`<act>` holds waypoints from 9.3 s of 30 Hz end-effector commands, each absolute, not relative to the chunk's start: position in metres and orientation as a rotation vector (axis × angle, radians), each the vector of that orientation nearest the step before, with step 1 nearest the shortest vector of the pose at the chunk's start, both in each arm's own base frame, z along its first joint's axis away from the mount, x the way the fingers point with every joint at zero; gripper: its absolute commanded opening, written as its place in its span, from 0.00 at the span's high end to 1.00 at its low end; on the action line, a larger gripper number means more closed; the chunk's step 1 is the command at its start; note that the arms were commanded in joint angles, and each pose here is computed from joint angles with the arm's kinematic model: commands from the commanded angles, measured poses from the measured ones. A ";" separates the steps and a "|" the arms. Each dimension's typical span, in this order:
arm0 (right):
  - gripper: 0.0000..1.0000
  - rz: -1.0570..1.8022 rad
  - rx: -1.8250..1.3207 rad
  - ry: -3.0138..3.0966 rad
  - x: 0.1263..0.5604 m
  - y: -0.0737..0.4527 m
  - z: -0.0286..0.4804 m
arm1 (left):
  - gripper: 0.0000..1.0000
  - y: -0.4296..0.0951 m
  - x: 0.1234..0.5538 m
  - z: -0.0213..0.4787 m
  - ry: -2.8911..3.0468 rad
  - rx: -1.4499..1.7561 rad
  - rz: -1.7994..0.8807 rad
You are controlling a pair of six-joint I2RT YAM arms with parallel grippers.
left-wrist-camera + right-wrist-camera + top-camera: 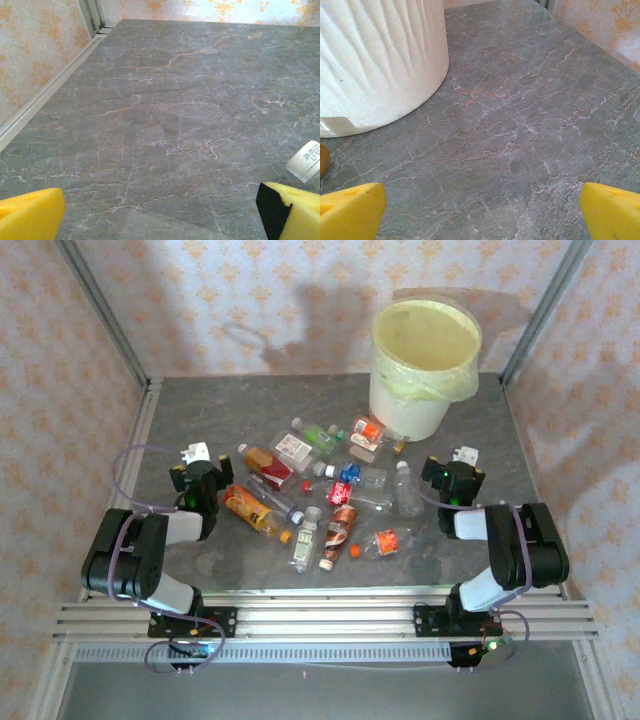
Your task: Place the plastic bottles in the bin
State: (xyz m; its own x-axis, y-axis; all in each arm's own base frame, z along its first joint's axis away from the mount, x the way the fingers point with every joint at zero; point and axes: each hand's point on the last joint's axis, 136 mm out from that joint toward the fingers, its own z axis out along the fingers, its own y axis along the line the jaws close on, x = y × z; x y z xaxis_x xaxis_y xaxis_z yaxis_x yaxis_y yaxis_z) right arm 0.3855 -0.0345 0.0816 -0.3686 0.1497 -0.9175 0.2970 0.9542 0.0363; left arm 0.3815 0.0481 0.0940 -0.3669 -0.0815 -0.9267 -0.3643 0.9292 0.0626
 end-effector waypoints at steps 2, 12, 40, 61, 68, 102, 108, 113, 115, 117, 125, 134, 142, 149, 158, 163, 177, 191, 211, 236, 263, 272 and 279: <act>0.01 -0.146 0.333 1.930 0.391 -0.034 0.091 | 0.00 0.050 0.382 0.099 1.910 -0.328 0.325; 0.01 -0.146 0.332 1.930 0.391 -0.034 0.091 | 0.00 0.049 0.382 0.099 1.911 -0.328 0.324; 0.01 0.107 0.519 2.015 0.339 -0.015 0.151 | 0.00 0.069 0.328 0.160 2.048 -0.687 0.378; 0.01 0.198 0.806 1.986 0.307 -0.023 0.141 | 0.00 -0.039 0.295 0.097 2.430 -1.191 -0.311; 0.01 0.213 0.747 2.022 0.305 -0.017 0.143 | 0.00 -0.040 0.304 0.074 2.430 -1.273 -0.227; 0.01 0.362 0.648 1.993 0.314 0.006 0.163 | 0.30 -0.043 0.317 0.023 2.386 -1.322 -0.268; 0.01 0.498 0.580 1.963 0.320 0.026 0.185 | 0.37 -0.040 0.319 0.036 2.322 -1.313 -0.297; 0.01 0.611 0.468 1.933 0.326 0.047 0.210 | 0.43 -0.027 0.317 0.063 2.260 -1.272 -0.245; 0.01 0.630 0.435 1.933 0.327 0.054 0.217 | 0.45 -0.024 0.316 0.080 2.229 -1.248 -0.244; 0.01 0.652 0.403 1.932 0.327 0.062 0.222 | 0.46 -0.022 0.318 0.099 2.195 -1.208 -0.259; 0.01 0.804 0.144 1.982 0.327 0.127 0.251 | 0.48 -0.057 0.352 0.211 2.065 -0.824 -0.499; 0.01 1.153 -0.397 1.998 0.292 0.259 0.298 | 0.47 -0.166 0.376 0.309 1.999 -0.284 -0.831; 0.01 1.104 -0.595 2.004 0.279 0.316 0.290 | 0.47 -0.217 0.382 0.329 1.984 -0.166 -0.933; 0.00 0.981 -0.570 2.016 0.291 0.330 0.270 | 0.47 -0.226 0.385 0.319 2.003 -0.196 -0.935; 0.20 1.006 -0.529 2.031 0.299 0.339 0.267 | 0.48 -0.232 0.390 0.306 2.033 -0.221 -0.950; 0.35 0.993 -0.538 2.027 0.298 0.337 0.268 | 0.48 -0.234 0.389 0.303 2.048 -0.214 -0.961; 0.55 0.838 -0.468 2.034 0.307 0.314 0.262 | 0.17 -0.230 0.387 0.317 2.036 -0.214 -0.956; 0.57 0.593 -0.263 2.026 0.356 0.227 0.304 | 0.00 -0.133 0.352 0.358 1.821 -0.538 -0.792; 0.60 0.352 -0.005 1.713 0.554 0.113 0.457 | 0.00 -0.038 0.293 0.217 2.092 -0.904 -0.240; 0.34 0.617 -0.322 1.847 0.611 0.142 0.356 | 0.00 -0.023 0.284 0.187 2.101 -0.965 -0.154; 0.07 0.603 -0.271 1.900 0.584 0.134 0.386 | 0.00 -0.032 0.296 0.166 2.161 -0.962 -0.144; 0.03 0.536 -0.115 1.924 0.520 0.109 0.414 | 0.00 -0.046 0.309 0.154 2.192 -0.990 -0.206; 0.01 0.538 -0.018 1.895 0.437 0.103 0.402 | 0.00 -0.056 0.319 0.150 2.217 -0.981 -0.250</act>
